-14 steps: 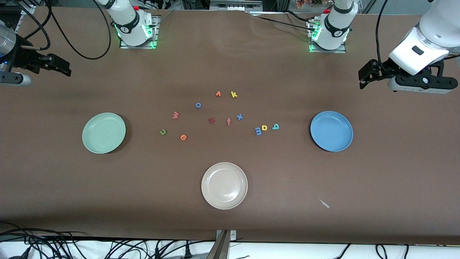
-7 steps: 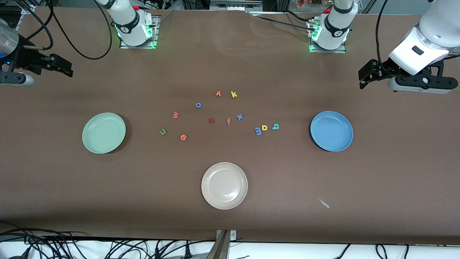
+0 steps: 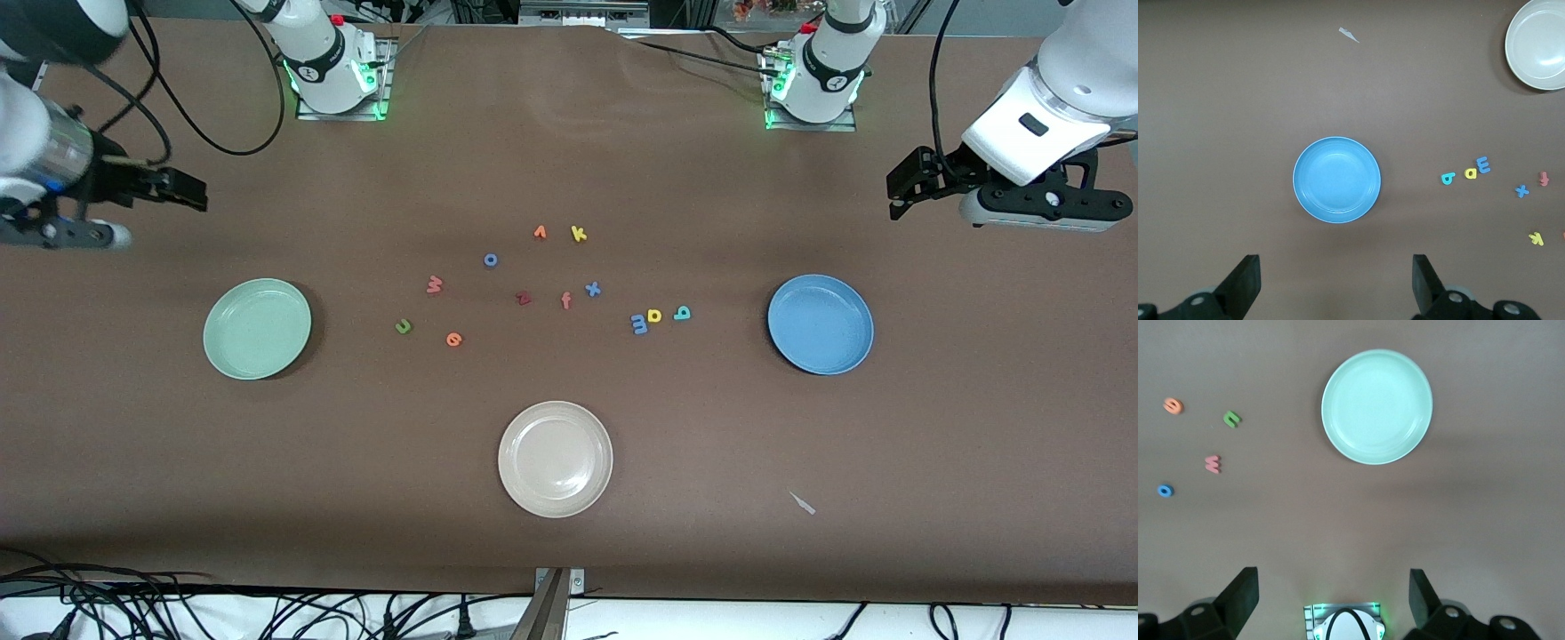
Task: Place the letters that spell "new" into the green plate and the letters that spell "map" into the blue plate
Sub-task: 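Move the right gripper over the green plate toward the letters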
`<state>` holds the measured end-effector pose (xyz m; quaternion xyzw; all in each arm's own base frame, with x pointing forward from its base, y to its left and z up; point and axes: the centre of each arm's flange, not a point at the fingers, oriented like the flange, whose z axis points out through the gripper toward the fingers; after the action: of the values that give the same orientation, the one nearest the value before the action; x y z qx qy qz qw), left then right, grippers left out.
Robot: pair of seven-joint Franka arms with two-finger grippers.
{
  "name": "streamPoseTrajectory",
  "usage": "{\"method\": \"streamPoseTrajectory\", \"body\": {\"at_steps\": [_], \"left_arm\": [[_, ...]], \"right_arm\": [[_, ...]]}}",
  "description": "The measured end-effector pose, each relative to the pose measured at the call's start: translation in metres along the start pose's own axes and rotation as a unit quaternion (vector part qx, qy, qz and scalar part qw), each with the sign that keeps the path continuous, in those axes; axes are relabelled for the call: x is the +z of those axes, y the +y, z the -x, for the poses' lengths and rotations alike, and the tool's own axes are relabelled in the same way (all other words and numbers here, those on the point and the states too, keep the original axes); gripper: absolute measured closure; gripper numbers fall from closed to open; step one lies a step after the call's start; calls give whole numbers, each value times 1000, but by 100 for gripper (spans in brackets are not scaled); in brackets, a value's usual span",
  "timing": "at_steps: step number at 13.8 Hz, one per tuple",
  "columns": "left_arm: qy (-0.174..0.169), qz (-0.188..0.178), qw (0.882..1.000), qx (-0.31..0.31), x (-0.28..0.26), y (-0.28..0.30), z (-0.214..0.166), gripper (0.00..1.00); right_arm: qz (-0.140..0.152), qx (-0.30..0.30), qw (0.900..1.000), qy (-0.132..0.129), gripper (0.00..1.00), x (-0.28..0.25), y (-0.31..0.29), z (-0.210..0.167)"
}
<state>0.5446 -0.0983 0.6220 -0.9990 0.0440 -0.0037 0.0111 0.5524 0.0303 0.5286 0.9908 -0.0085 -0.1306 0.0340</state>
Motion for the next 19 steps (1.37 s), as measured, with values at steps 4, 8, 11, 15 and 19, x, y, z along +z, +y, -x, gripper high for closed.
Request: {"method": "streamPoseTrajectory", "body": {"at_steps": [4, 8, 11, 15, 19], "left_arm": [[0, 0, 1000, 0, 0, 0, 0, 0], [0, 0, 1000, 0, 0, 0, 0, 0], [-1, 0, 1000, 0, 0, 0, 0, 0], [-1, 0, 1000, 0, 0, 0, 0, 0], [-3, 0, 1000, 0, 0, 0, 1, 0]], "right_arm": [[7, -8, 999, -30, 0, 30, -13, -19], [11, -24, 999, -32, 0, 35, -31, -22], [16, -36, 999, -32, 0, 50, -48, -32], [14, -48, 999, -5, 0, 87, -62, -48], [6, -78, 996, 43, 0, 142, -92, -55]]}}
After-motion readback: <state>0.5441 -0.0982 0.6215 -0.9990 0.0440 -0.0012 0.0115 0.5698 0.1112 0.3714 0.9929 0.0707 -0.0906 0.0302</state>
